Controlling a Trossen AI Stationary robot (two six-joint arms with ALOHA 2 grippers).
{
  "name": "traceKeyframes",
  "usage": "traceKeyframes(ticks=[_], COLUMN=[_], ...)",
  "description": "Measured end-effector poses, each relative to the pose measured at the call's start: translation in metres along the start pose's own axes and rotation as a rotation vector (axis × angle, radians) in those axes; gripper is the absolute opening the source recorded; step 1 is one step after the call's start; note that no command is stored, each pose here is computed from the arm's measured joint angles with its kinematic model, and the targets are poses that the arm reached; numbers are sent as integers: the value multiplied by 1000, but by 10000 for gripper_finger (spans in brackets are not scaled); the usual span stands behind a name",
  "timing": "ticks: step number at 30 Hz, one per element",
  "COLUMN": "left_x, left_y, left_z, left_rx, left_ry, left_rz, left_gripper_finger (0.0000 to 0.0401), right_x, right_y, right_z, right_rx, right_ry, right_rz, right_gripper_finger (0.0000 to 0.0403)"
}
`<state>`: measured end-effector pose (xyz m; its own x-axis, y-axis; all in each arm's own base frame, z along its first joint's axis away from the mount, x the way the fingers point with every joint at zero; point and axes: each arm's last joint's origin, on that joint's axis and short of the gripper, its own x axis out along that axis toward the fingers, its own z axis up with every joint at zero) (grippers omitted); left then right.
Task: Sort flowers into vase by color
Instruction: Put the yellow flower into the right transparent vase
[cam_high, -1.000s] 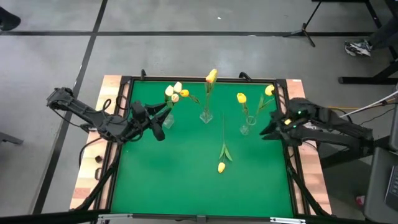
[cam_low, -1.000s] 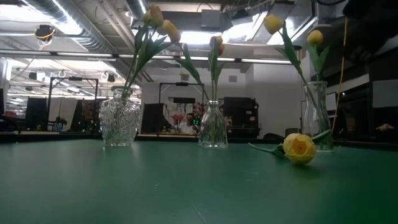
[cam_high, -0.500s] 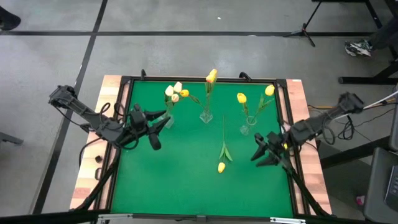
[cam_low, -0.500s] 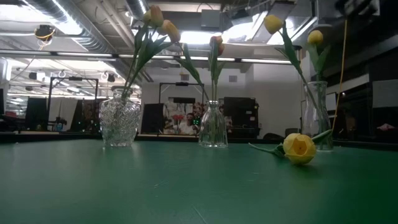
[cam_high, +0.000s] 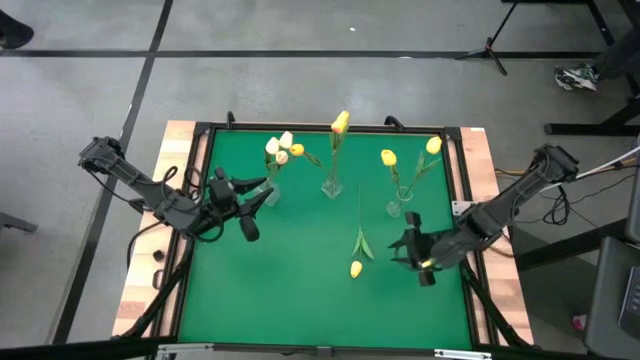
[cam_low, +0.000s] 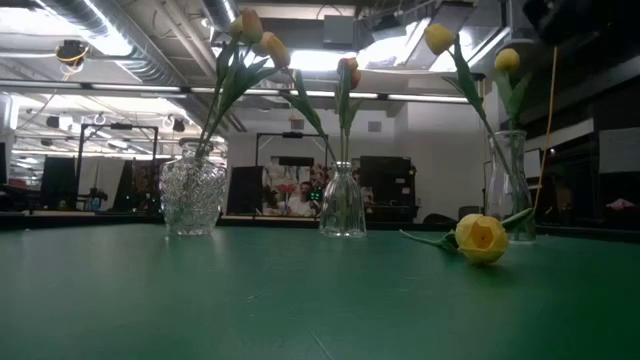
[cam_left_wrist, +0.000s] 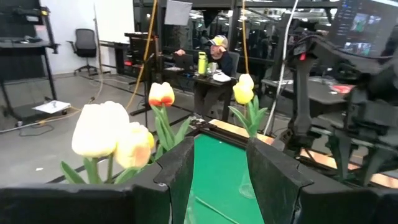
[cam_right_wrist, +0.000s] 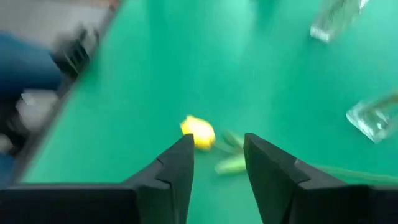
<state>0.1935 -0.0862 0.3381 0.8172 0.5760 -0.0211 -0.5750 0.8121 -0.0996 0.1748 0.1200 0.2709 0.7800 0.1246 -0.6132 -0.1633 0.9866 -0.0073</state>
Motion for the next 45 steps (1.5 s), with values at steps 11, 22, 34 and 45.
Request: traceKeyframes(ticks=[11, 22, 34, 45], left_x=[0, -1, -1, -1], left_y=[2, 4, 5, 5], left_z=[-3, -12, -15, -15], left_rx=[32, 44, 75, 78], left_ry=[6, 44, 61, 64], left_rz=[65, 71, 74, 69], left_gripper_finger=[145, 145, 145, 145], right_x=[44, 91, 132, 155], right_y=[-1, -14, -39, -40], right_z=[22, 35, 10, -7], right_rx=[-135, -601, -840, -1021], right_ry=[165, 274, 530, 644], right_rz=[58, 62, 96, 117], right_gripper_finger=[230, 224, 207, 207])
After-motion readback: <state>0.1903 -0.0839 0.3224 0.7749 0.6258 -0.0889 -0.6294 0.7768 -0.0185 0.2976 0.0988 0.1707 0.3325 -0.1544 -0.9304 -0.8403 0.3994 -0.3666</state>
